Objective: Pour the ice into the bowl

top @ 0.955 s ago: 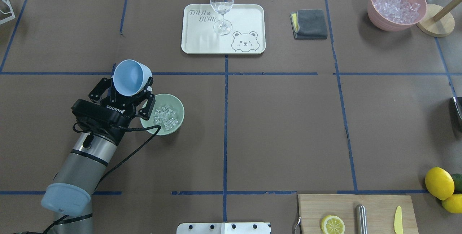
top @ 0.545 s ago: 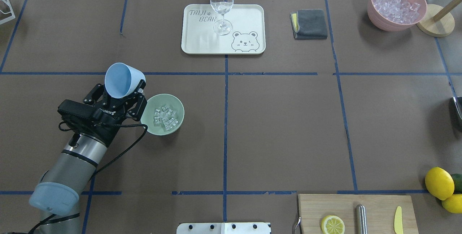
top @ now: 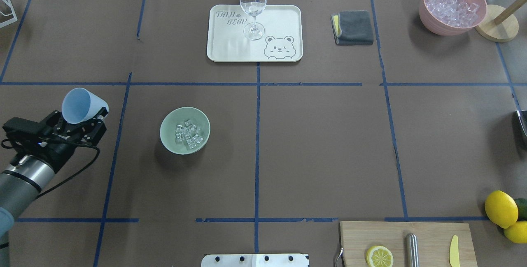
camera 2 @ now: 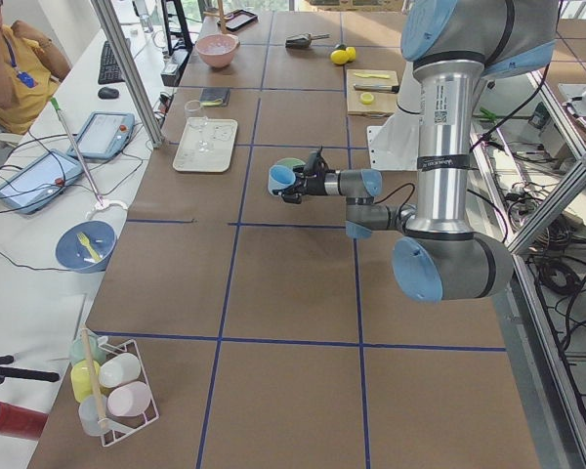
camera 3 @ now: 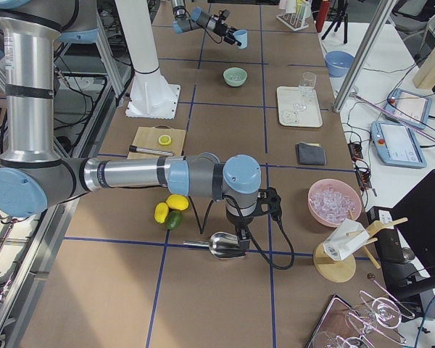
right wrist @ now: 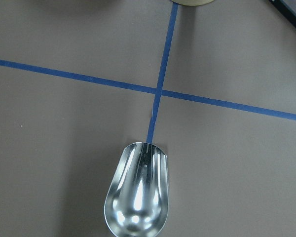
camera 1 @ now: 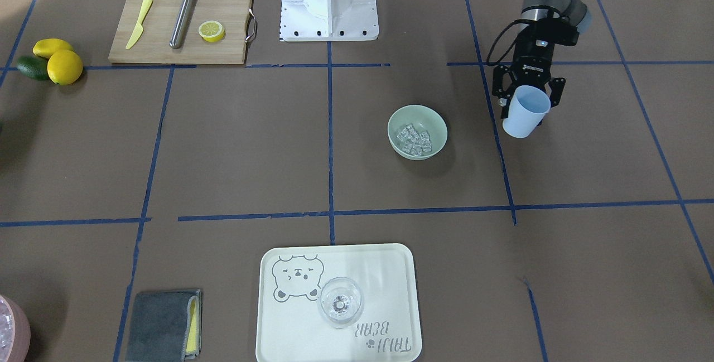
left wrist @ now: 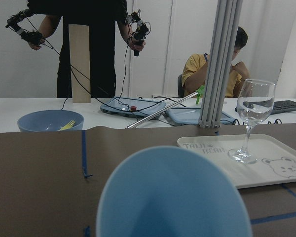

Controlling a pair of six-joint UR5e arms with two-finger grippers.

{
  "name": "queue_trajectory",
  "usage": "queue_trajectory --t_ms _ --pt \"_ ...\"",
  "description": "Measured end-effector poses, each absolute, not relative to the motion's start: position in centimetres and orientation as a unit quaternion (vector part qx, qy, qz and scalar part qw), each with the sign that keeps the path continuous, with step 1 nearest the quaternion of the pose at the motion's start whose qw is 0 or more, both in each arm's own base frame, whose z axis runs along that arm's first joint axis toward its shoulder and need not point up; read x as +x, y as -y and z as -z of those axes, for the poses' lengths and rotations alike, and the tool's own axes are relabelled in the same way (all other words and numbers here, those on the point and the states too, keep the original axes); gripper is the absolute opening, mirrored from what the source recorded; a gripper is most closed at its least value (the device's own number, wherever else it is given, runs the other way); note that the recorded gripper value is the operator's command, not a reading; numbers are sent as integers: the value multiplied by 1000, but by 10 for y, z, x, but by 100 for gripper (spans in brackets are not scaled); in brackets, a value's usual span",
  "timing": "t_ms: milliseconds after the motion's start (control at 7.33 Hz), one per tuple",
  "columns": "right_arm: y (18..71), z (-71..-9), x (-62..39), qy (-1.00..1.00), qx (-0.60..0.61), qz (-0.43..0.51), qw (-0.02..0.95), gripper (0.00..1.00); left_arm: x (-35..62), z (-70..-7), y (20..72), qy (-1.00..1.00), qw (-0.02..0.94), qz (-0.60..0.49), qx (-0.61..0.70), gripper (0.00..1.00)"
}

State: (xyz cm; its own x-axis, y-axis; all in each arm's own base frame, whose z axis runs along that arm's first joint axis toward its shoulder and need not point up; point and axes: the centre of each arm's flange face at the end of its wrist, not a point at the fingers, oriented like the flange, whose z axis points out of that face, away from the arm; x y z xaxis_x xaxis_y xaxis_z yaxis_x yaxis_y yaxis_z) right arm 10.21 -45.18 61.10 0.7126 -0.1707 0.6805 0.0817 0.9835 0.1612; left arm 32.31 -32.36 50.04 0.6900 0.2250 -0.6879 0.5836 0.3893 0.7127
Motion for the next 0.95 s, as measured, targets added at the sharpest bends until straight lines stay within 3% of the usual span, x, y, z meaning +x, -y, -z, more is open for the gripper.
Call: queue_trajectory --t_ms 545,955 --pt "451 -611 103 373 60 67 924 100 272 -606 337 -351 802 155 458 0" --pt "450 -612 103 372 59 67 924 100 274 -636 337 -342 815 154 443 4"
